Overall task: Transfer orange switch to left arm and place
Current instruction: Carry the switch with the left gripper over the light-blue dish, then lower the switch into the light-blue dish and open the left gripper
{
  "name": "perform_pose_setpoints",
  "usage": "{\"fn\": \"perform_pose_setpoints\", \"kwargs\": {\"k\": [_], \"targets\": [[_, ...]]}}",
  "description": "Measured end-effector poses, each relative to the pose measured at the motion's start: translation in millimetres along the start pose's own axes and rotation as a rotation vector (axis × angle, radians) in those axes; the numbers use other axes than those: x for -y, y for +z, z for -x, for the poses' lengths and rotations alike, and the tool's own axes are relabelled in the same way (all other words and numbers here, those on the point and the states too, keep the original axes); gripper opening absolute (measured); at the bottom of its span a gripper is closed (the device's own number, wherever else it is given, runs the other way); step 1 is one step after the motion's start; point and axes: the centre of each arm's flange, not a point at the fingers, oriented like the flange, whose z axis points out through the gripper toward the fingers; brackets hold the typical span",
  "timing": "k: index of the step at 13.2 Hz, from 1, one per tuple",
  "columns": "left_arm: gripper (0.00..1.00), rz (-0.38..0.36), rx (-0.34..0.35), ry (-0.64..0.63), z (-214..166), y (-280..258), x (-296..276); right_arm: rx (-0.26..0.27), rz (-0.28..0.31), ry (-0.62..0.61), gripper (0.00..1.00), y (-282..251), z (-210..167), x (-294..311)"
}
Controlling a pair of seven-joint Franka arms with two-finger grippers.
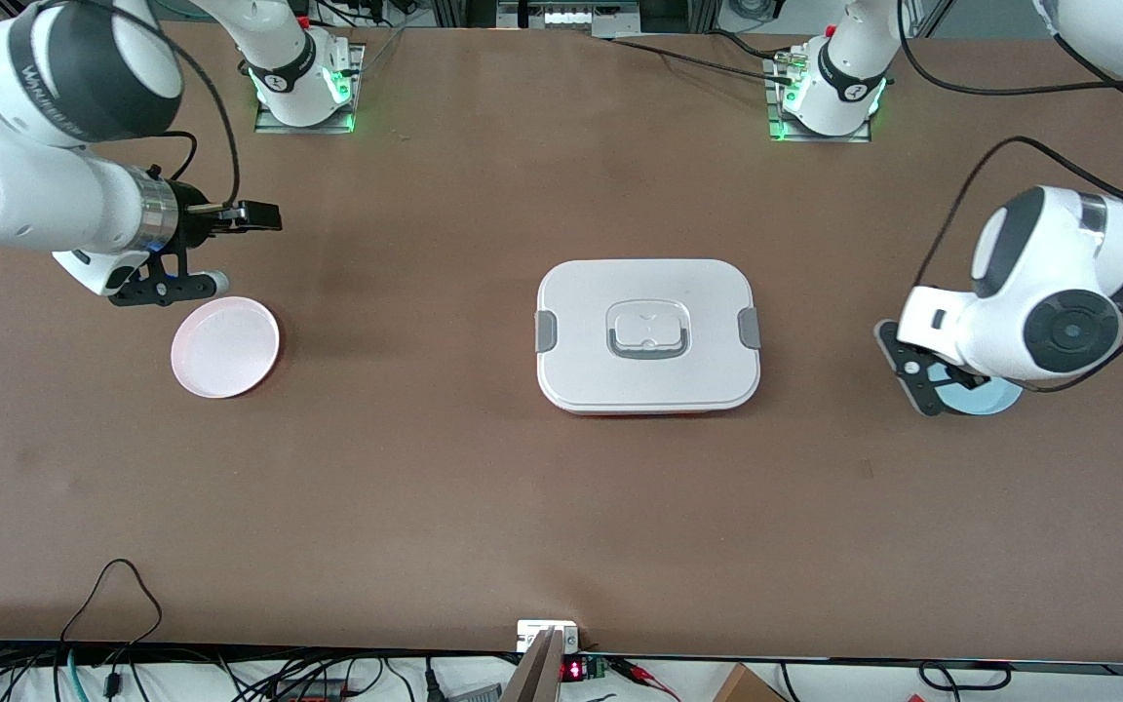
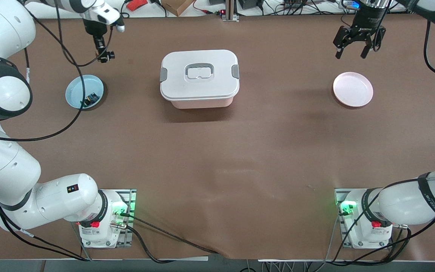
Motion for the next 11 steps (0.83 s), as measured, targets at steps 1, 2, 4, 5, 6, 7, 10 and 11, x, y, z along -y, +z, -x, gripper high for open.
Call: {"fn": "perform_pose_setpoints", "kwargs": {"k": [1,2,4,5,6,7,10,11], "targets": [[0.42,-0.013,-0.007,0.034,13,15,11,-0.025,0.065,0.004,1.0,-7,0,-1],[0.42,-0.02,-0.006,0.066,25,29,21,-0.05,0.105,0.007,1.0,-16,1,-3],[0.42,-0.046,0.002,0.132,46,55,39,-0.124,0.117,0.025,1.0,-37,-2,-14],[0.42,-0.066,-0.002,0.159,58,67,49,-0.167,0.112,0.036,1.0,-46,-5,-23],[0.42,-0.081,-0.012,0.182,70,80,56,-0.204,0.11,0.041,1.0,-53,-10,-31],[0.42,-0.097,-0.022,0.201,84,94,64,-0.226,0.11,0.051,1.0,-60,-12,-40],[0.42,-0.113,-0.071,0.26,118,137,81,-0.233,0.097,0.1,1.0,-68,-12,-68],[0.42,-0.115,-0.086,0.275,120,146,83,-0.227,0.093,0.116,1.0,-67,-12,-78]]}}
